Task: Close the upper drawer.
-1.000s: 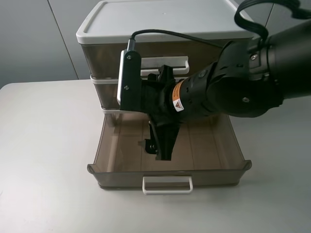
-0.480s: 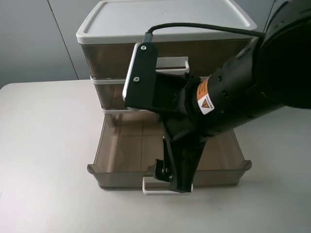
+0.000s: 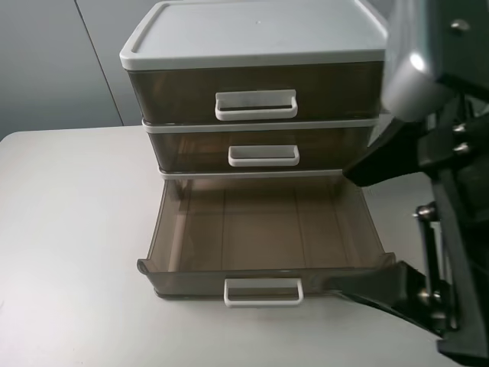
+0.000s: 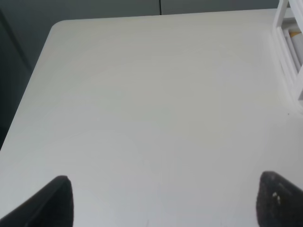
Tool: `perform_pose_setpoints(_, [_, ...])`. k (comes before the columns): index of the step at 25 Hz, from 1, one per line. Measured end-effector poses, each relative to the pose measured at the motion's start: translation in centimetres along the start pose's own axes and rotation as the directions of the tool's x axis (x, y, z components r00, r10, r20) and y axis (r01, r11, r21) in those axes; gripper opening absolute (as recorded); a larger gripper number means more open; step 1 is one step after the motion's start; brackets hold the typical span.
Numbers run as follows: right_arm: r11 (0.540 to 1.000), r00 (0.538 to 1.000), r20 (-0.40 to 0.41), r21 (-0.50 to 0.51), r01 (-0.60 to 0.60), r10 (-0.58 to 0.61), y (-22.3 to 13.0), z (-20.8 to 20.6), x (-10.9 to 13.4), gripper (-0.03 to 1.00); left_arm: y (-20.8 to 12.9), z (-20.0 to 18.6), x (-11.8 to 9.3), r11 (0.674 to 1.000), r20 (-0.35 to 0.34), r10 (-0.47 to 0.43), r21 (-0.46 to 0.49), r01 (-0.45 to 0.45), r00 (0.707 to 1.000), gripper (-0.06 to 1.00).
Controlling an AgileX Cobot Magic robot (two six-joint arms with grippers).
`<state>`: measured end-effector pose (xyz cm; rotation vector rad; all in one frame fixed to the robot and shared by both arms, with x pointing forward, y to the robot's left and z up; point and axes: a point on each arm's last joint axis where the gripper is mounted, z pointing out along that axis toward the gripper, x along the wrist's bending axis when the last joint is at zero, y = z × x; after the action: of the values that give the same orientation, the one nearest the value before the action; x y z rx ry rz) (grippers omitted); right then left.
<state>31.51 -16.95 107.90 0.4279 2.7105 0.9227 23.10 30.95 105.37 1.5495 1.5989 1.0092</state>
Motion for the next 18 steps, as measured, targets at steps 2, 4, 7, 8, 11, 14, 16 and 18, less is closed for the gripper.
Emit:
perform_pose_setpoints(2, [0.999,0.999,0.006,-0.034,-0.040,0.040,-1.5,-1.9,0.4,0.69,0.0,0.0,0.0,1.000,0.000,0.000,0.000,0.000,1.000,0.74])
perform_pose_setpoints(4, [0.995,0.997,0.009,-0.065,-0.070,0.071,-2.9,-3.6,0.7,0.69,0.0,0.0,0.0,1.000,0.000,0.000,0.000,0.000,1.000,0.74])
perform_pose_setpoints(7, [0.989,0.995,0.013,-0.114,-0.096,0.098,-5.1,-5.7,1.3,0.69,0.0,0.0,0.0,1.000,0.000,0.000,0.000,0.000,1.000,0.74])
perform_pose_setpoints(8, [0.986,0.994,0.013,-0.127,-0.108,0.110,-5.7,-6.1,1.4,0.69,0.0,0.0,0.0,1.000,0.000,0.000,0.000,0.000,1.000,0.74])
perform_pose_setpoints(11, [0.973,0.988,0.011,-0.176,-0.152,0.156,-7.7,-7.1,1.9,0.69,0.0,0.0,0.0,1.000,0.000,0.000,0.000,0.000,1.000,0.74])
perform_pose_setpoints(14, [0.964,0.985,0.009,-0.206,-0.167,0.172,-9.8,-7.3,2.4,0.69,0.0,0.0,0.0,1.000,0.000,0.000,0.000,0.000,1.000,0.74])
perform_pose_setpoints(16, [0.959,0.984,0.008,-0.225,-0.173,0.180,-11.0,-7.2,2.7,0.69,0.0,0.0,0.0,1.000,0.000,0.000,0.000,0.000,1.000,0.74])
perform_pose_setpoints(18, [0.951,0.981,0.006,-0.250,-0.185,0.192,-12.0,-7.1,2.9,0.69,0.0,0.0,0.0,1.000,0.000,-0.002,0.000,0.002,1.000,0.74])
